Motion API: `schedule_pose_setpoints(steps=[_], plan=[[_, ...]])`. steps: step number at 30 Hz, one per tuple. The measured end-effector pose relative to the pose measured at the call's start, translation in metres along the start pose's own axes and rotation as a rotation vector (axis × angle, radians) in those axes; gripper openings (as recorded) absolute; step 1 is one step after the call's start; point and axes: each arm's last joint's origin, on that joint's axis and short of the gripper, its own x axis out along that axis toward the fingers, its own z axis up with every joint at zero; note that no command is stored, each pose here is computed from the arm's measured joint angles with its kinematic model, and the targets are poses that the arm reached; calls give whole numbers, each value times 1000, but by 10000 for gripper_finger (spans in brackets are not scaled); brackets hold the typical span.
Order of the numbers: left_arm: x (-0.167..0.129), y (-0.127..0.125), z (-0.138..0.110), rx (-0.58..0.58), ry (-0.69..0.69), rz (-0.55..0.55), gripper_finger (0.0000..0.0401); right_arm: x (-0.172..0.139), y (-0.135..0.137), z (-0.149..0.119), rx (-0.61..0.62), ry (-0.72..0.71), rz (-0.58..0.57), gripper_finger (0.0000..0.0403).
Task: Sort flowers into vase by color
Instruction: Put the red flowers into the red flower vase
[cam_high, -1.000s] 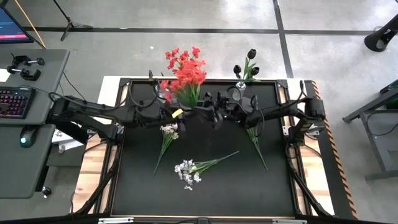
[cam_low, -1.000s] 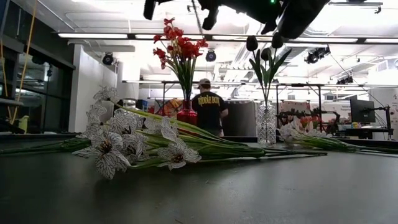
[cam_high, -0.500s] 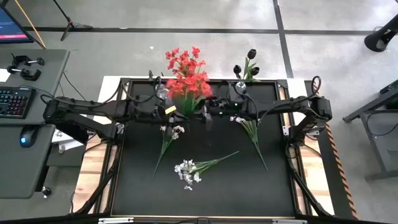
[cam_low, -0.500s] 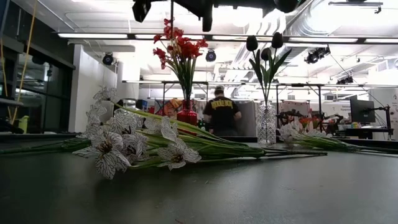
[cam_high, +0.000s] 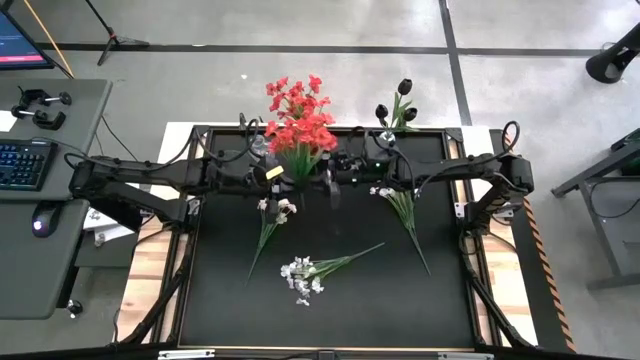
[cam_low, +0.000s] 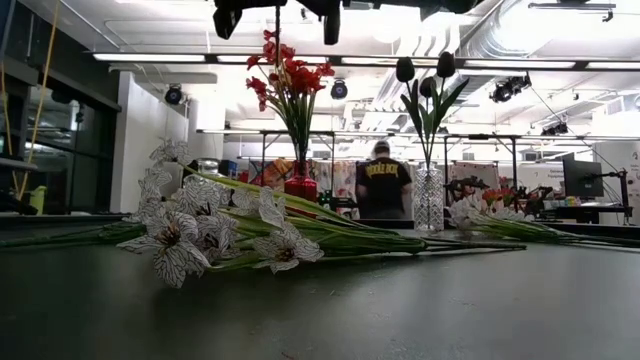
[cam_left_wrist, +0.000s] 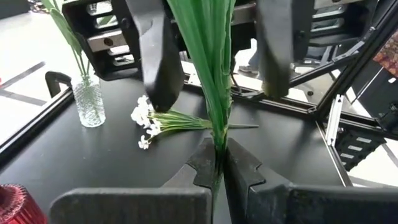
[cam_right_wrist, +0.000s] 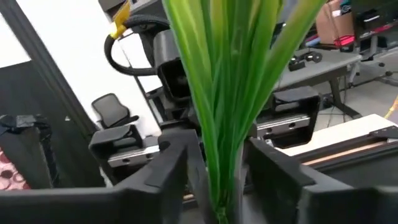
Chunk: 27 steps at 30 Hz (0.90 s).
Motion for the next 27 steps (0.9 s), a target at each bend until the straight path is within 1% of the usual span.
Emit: schedule_pose_setpoints(steps=[3, 6, 14, 23, 25, 27], plan=[[0, 0, 0, 0, 0, 0, 0, 0, 0, 0, 5, -4, -11, 127], [1, 0, -1, 0, 3, 1, 0, 0, 0, 0, 8, -3, -9, 107], [13, 0, -7, 4, 43, 8, 0, 0, 1, -1, 19, 5, -9, 94], [13, 0, -7, -5, 43, 14, 0, 0, 1, -3, 39, 19, -10, 43], [13, 1, -7, -15, 35, 31, 0, 0, 1, -2, 39, 18, -11, 41], [13, 1, -5, -20, 14, 41, 0, 0, 0, -2, 39, 16, -17, 49]])
